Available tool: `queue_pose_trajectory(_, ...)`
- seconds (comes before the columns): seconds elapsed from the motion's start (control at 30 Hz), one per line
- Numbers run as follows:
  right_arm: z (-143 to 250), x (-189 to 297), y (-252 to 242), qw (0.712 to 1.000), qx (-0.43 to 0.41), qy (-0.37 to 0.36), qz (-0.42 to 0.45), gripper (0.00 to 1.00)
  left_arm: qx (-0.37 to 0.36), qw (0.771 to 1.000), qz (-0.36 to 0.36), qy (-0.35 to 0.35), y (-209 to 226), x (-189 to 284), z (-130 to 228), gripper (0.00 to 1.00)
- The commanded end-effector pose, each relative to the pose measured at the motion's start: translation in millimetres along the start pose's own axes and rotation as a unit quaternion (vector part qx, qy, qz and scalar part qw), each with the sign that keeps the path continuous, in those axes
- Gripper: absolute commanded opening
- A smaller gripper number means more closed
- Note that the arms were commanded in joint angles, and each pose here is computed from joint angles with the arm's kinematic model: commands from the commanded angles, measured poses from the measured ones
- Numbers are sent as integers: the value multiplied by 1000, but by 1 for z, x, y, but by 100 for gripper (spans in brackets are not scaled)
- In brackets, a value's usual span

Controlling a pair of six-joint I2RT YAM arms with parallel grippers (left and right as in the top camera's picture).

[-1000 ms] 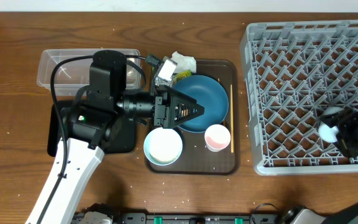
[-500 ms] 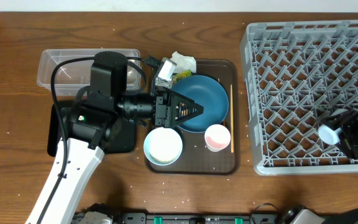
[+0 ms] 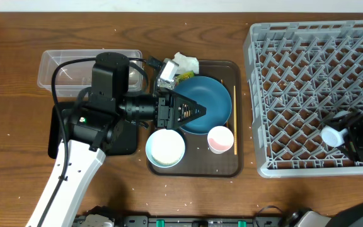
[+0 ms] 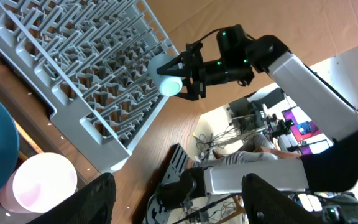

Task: Sort waste into correct bins and load items into the dishwasher rack
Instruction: 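Place the light-blue cup into the dish rack with the right gripper, then grasp the pink cup with the left gripper and lift it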

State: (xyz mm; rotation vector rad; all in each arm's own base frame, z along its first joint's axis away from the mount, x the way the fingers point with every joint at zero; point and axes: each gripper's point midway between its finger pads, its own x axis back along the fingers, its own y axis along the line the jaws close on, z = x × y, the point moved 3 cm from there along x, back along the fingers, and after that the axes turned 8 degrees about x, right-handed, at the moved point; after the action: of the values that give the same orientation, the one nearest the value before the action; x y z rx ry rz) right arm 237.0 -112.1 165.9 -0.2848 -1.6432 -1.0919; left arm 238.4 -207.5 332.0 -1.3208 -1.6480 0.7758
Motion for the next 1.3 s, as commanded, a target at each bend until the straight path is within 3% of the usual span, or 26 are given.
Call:
queue_pose_trajectory(0.0, -5, -4, 0, 998, -38, 21, -51, 62, -12, 1000, 0, -5, -5, 2, -2, 66)
queue_pose_trajectory(0.27, -13, -13, -12, 986, -102, 63, -116, 62, -12, 1000, -3, -7, -4, 2, -3, 66)
queue_pose_trajectory(0.33, -16, -13, -16, 985, -110, 60, -117, 77, -12, 1000, -3, -7, -4, 2, -3, 66)
queue_pose_trajectory(0.37, -18, -12, -18, 985, -110, 56, -118, 79, -12, 1000, -3, -7, -4, 2, -3, 66)
queue_pose_trajectory(0.57, -34, 22, 11, 983, -33, 1, -183, 91, -4, 1000, -27, -15, 3, 1, -4, 66)
queue_pose_trajectory(0.73, -31, 58, 50, 978, 76, -56, -186, 91, 5, 995, -100, -20, 22, -6, 3, 66)
queue_pose_trajectory(0.83, -15, 71, 79, 964, 167, -85, -188, 89, -4, 979, -202, -18, 46, -14, 14, 66)
queue_pose_trajectory(0.93, 4, 78, 103, 949, 240, -106, -175, 87, -25, 940, -339, -17, 74, -20, 26, 66)
queue_pose_trajectory(1.03, 18, 82, 118, 935, 289, -122, -163, 87, -60, 900, -431, 5, 95, -35, 40, 65)
queue_pose_trajectory(1.27, 32, 83, 127, 932, 302, -118, -160, 85, -66, 853, -512, 73, 146, -85, 70, 64)
